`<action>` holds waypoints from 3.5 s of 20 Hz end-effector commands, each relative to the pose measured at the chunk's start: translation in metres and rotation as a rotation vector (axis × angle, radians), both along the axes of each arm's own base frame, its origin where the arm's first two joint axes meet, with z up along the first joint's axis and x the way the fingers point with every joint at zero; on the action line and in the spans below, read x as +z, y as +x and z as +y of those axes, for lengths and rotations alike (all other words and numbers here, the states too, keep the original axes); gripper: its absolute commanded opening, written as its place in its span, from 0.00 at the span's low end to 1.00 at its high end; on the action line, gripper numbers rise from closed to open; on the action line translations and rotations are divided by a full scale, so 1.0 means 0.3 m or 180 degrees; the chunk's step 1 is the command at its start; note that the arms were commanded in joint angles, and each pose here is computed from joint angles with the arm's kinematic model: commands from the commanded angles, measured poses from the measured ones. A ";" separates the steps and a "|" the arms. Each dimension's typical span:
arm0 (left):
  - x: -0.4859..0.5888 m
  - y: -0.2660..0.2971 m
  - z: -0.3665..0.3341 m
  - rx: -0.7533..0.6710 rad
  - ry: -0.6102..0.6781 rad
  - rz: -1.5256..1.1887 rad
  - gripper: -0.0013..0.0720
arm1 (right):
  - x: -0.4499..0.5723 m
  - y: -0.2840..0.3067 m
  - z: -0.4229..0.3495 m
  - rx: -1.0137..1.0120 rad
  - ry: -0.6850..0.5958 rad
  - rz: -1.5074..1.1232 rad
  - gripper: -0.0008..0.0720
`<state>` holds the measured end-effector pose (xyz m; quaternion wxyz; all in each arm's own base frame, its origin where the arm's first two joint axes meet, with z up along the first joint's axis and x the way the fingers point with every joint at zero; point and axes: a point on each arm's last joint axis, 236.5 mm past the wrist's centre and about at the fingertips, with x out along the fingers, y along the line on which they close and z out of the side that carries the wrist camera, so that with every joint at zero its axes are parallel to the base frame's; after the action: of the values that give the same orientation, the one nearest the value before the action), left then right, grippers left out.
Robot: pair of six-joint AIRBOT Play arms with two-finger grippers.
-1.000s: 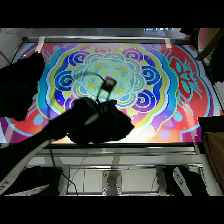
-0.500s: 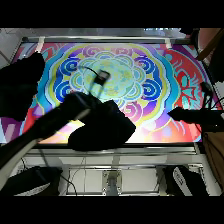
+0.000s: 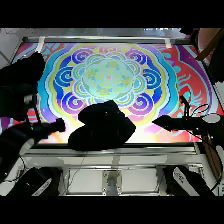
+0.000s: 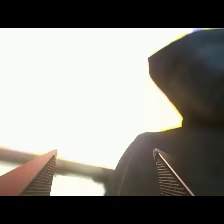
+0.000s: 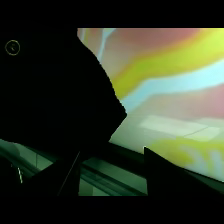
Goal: Fold the clothes and pants, and hang the long-sleeved shirts on hangers.
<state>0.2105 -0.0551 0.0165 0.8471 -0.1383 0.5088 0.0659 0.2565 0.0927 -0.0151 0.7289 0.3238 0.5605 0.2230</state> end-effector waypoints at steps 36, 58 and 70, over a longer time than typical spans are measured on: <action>-0.129 0.153 -0.138 0.0079 -0.1224 -0.0320 0.04 | -0.293 -0.103 0.433 0.1139 0.0016 0.0277 0.63; -0.132 0.148 -0.139 0.0074 -0.1222 -0.0298 0.04 | -0.212 -0.177 0.515 0.1642 0.0394 0.0052 0.20; 0.597 0.174 0.111 -0.0524 0.0364 -0.1077 0.04 | 0.634 -0.193 0.456 0.2052 0.0820 -0.0878 0.05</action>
<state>0.2683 -0.0405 0.1157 0.9010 -0.0921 0.4236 -0.0144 0.2208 0.2372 0.0927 0.6178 0.2100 0.5309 0.5408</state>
